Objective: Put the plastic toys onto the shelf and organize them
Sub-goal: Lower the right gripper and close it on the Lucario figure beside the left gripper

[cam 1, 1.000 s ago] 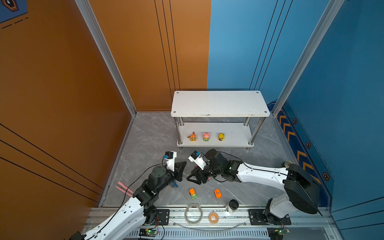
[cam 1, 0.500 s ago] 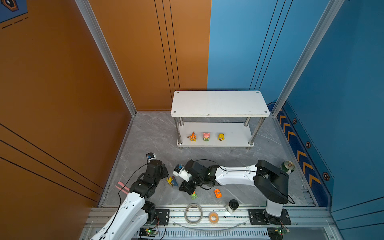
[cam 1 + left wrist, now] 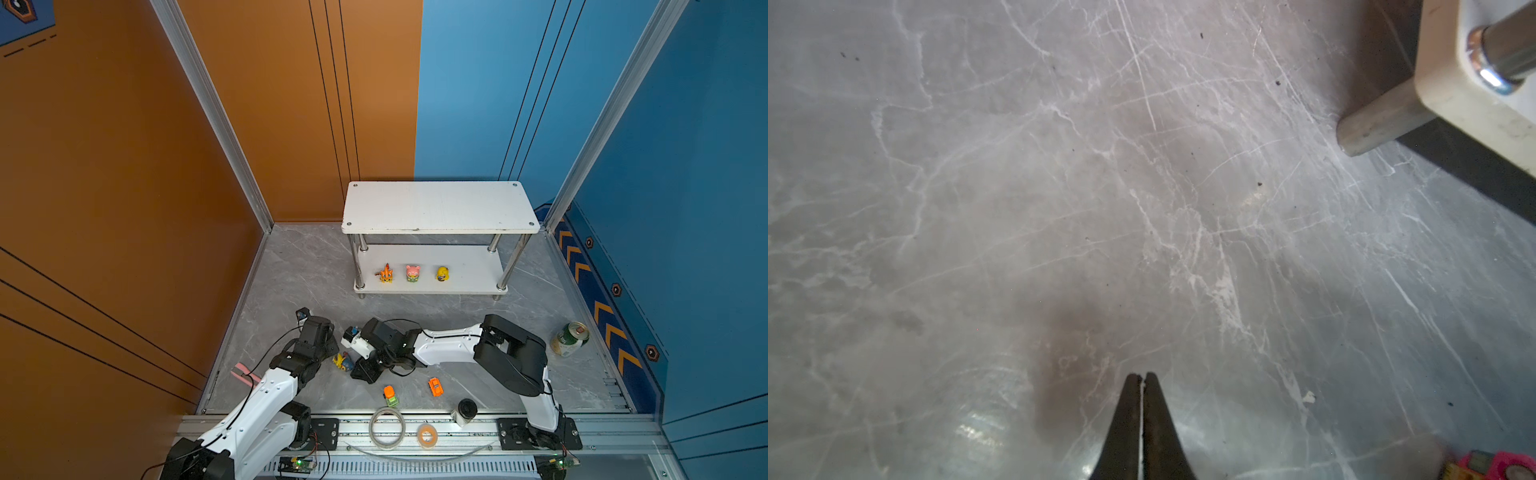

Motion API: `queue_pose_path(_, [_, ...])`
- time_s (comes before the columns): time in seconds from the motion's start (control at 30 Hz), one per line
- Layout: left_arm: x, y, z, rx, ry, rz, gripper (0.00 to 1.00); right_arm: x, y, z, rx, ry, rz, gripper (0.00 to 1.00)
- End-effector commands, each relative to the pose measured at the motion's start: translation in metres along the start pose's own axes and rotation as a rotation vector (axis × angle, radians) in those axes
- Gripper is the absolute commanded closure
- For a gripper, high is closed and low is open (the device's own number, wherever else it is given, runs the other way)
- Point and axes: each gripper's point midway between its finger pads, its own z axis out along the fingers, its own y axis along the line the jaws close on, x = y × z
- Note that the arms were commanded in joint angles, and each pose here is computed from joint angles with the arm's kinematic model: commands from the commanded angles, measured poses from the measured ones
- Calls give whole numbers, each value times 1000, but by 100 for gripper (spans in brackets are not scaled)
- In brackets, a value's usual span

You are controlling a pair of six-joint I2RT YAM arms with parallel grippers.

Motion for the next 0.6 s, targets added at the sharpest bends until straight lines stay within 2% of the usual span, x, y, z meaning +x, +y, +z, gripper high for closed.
queue_pose_path(0.0, [3, -1, 1, 20, 3, -21, 93, -21, -26, 3, 56, -63, 41, 80])
queue_pose_path(0.23, [9, -5, 6, 41, 28, -34, 92, -45, -41, -12, 86, -124, 79, 73])
queue_pose_path(0.27, [10, -5, 6, 45, 30, -34, 92, -41, -45, -13, 94, -116, 96, 70])
queue_pose_path(0.4, [13, -4, 7, 48, 34, -37, 93, -43, -36, -33, 54, -141, 191, 46])
queue_pose_path(0.57, [9, -4, 4, 53, 13, -49, 93, -43, -21, -35, -11, -155, 272, 36])
